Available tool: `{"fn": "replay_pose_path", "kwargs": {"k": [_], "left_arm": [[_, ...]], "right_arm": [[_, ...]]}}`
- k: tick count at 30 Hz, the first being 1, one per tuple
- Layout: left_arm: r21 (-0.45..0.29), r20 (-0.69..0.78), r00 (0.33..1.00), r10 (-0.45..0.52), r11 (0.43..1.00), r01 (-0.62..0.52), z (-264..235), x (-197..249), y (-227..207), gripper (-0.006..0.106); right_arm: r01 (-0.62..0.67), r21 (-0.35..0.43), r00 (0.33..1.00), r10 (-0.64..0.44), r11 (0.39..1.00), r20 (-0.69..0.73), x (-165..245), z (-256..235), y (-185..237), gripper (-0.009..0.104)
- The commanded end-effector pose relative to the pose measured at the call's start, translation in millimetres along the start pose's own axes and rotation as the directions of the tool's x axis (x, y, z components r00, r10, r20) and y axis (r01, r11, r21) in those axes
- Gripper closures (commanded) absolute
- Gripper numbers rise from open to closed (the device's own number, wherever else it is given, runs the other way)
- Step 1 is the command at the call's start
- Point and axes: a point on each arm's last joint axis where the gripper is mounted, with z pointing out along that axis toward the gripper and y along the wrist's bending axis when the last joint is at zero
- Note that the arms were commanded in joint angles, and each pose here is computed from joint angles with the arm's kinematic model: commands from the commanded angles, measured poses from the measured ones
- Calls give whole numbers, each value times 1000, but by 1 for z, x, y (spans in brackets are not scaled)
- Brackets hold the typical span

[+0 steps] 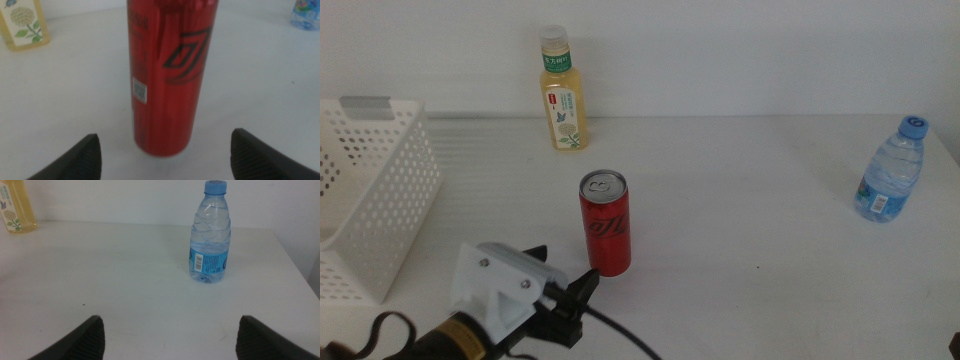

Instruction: Use arms to grab the bottles and put them into the dustbin to the left of the table.

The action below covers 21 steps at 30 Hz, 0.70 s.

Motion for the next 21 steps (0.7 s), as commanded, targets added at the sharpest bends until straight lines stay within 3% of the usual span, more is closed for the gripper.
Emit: {"fn": "replay_pose_path", "kwargs": {"k": [1,21], "left_arm": [[28,203,979,-16,1000,11,7,-25,-3,20],[68,215,976,-17,998,3,61,-38,-5,18]], "right_arm": [[14,7,994,-14,1000,107,-10,-3,0,16],[14,7,994,-14,1000,107,-10,-3,0,16]]}}
